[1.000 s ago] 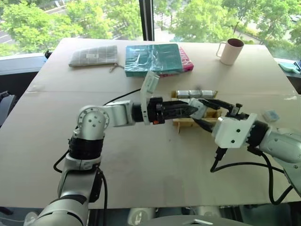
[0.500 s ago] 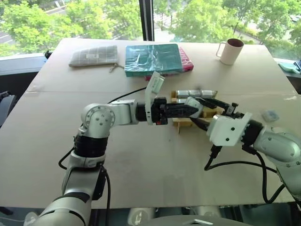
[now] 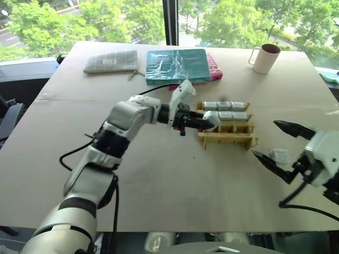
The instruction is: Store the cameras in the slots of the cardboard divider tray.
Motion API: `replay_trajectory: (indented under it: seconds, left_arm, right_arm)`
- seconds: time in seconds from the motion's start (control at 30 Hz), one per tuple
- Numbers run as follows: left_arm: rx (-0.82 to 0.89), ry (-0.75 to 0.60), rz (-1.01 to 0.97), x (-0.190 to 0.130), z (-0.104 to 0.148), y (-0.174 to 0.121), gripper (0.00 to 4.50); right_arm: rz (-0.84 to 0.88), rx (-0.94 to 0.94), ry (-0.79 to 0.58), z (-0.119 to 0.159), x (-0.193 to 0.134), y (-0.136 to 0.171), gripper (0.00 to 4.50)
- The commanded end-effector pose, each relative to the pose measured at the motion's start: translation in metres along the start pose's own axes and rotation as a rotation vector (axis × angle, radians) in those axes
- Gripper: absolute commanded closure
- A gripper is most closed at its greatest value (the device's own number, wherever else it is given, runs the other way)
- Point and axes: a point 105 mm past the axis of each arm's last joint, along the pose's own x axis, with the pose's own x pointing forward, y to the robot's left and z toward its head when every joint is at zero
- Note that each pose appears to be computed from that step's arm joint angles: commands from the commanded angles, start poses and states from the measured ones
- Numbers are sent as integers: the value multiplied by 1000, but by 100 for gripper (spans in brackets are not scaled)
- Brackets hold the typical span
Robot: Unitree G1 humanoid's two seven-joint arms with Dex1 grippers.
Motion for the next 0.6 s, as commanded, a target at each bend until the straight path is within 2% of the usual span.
replay_trajectory:
  seconds: [0.03, 0.23, 0.6]
  left_arm:
    - [140, 38, -30, 4, 18, 8, 372]
    - [208, 117, -38, 19, 20, 20, 372]
    - [254, 321, -23, 19, -9, 31, 372]
  right_arm:
    - [6, -29, -22, 15, -10, 3, 0]
    - [-33, -16, 38, 9, -25, 6, 0]
    - [-73, 0, 65, 0, -29, 9, 0]
